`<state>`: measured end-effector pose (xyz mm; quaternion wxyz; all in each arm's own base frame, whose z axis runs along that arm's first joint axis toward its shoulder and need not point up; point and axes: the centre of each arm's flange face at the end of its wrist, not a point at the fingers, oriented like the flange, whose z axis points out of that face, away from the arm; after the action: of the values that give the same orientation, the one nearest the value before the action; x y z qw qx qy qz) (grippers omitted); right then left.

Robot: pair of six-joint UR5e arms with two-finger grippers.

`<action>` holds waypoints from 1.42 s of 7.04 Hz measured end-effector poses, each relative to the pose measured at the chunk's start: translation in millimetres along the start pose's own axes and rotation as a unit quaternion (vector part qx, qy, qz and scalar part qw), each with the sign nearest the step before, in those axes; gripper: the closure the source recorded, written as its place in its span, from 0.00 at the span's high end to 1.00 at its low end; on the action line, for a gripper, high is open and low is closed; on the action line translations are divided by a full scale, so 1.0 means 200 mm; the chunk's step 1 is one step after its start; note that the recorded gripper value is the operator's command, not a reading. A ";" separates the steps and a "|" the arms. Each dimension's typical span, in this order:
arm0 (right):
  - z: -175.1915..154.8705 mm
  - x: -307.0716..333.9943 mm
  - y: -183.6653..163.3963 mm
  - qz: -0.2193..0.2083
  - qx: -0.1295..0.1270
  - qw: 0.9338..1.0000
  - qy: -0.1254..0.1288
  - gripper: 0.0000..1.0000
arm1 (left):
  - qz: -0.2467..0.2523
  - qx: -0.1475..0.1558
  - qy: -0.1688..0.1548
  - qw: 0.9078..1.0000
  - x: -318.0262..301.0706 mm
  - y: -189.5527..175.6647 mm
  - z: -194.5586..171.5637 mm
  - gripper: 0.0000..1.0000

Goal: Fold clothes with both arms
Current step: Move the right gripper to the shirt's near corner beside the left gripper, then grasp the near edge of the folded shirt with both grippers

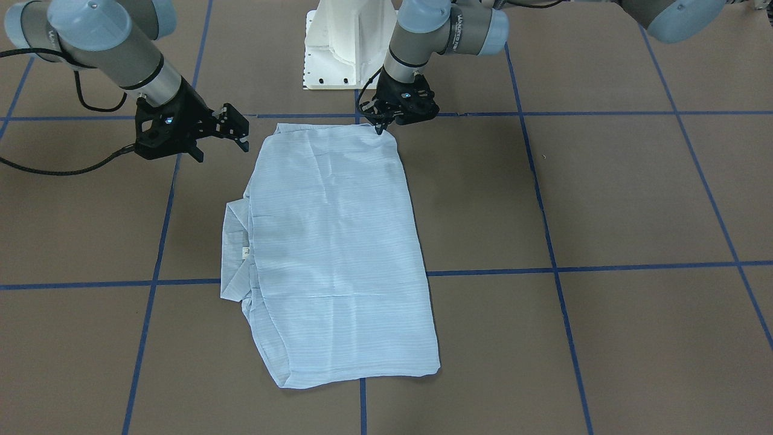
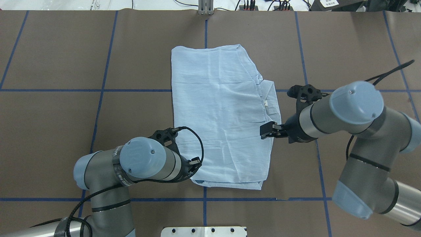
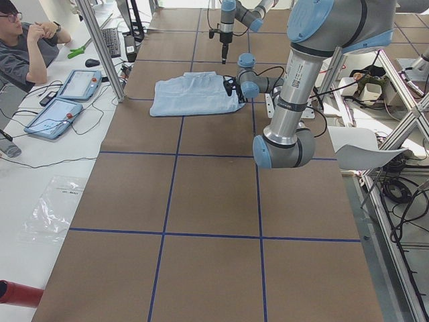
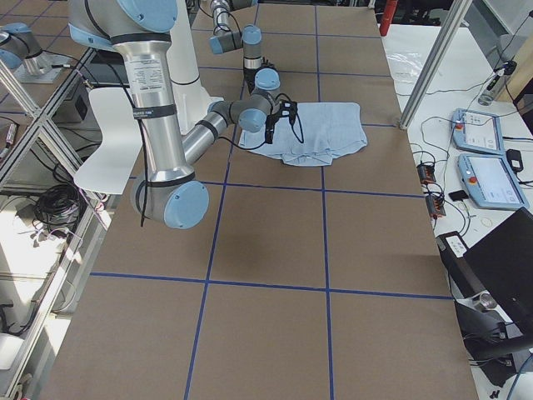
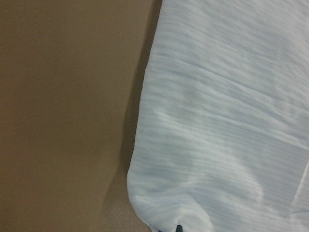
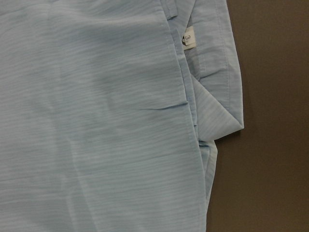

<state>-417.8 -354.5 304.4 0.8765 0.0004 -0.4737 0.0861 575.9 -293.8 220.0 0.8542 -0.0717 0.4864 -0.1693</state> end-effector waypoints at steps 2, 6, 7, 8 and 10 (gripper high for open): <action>0.09 -0.21 0.17 0.076 0.003 0.996 0.037 1.00 | 0.000 0.000 0.001 1.000 0.00 -0.01 0.00 0.00; 0.22 -0.41 0.29 0.202 -0.002 0.976 0.086 1.00 | 0.000 0.002 0.001 1.000 0.00 -0.02 -0.01 0.00; 0.27 -0.39 0.32 0.209 -0.003 0.973 0.098 1.00 | 0.000 0.003 0.001 1.000 0.00 -0.02 -0.01 0.00; 0.32 -0.37 0.35 0.209 -0.005 0.972 0.109 1.00 | 0.000 0.003 0.001 1.000 0.00 -0.02 -0.01 0.00; 0.39 -0.35 0.42 0.204 -0.013 0.971 0.124 1.00 | 0.001 0.003 0.001 1.000 0.00 -0.02 -0.01 0.00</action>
<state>-533.4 -287.9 282.0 0.8922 -0.1181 -0.3530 0.2559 574.0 -296.8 220.4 0.8539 -0.0681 0.4870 -0.1704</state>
